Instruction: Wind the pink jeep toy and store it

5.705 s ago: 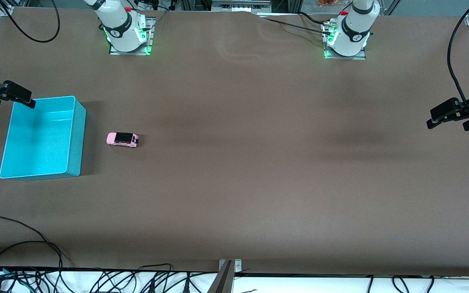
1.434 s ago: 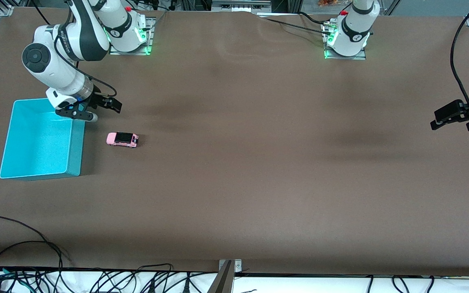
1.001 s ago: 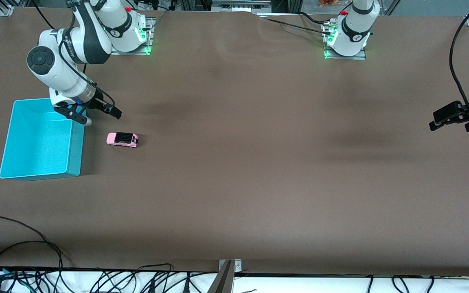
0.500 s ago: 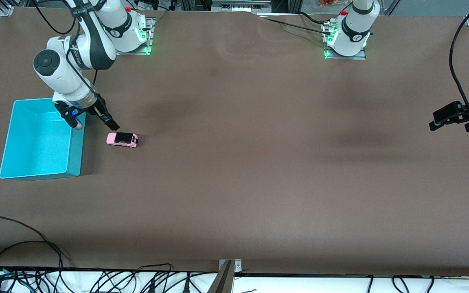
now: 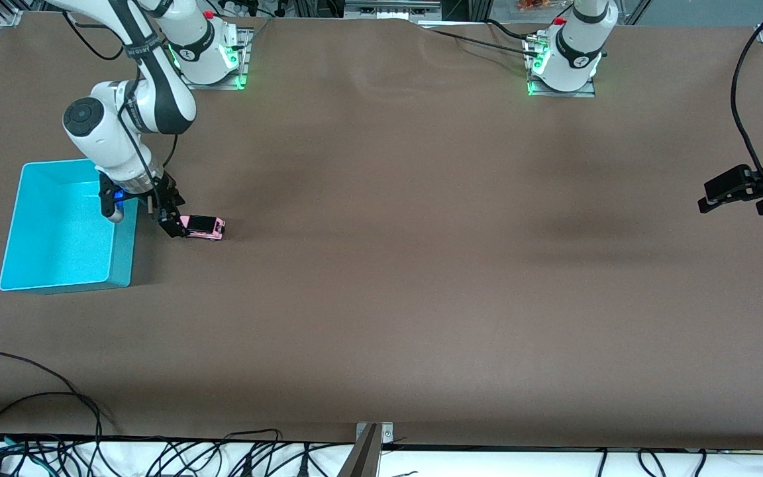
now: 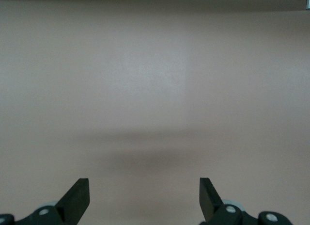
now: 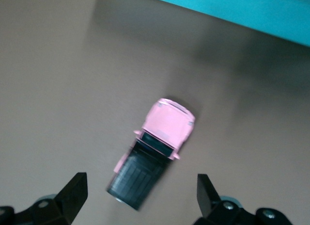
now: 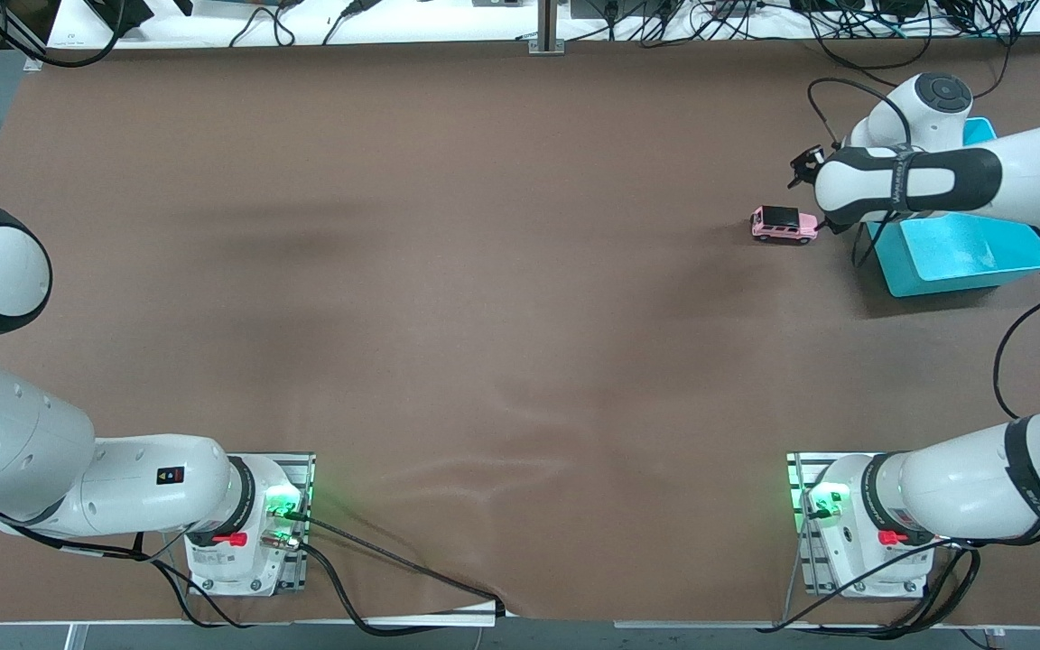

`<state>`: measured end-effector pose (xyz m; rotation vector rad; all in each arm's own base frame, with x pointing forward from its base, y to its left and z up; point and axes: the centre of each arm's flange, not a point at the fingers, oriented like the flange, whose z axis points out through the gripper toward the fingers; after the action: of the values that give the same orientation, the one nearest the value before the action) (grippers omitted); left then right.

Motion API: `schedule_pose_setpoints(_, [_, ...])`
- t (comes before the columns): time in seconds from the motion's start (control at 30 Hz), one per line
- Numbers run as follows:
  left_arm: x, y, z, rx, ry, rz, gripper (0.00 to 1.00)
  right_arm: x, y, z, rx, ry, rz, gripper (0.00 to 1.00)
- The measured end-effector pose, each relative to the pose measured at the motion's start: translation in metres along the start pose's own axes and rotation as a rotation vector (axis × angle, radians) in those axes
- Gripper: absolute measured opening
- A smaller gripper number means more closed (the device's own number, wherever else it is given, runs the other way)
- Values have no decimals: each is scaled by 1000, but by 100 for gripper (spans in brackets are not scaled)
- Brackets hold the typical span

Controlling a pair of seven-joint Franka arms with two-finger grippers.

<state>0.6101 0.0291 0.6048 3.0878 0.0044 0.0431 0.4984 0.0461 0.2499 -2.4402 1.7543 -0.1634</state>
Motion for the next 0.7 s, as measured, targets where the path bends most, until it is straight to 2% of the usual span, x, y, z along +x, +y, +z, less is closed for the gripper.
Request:
schedule_pose_setpoints(0.3, [0,0,0,0,0,1,100,2,-10,21,-12,1,109,100])
schedule_pose_setpoints(0.7, [0,0,0,0,0,2,100,-11,-4,48,-62,-11,103,100])
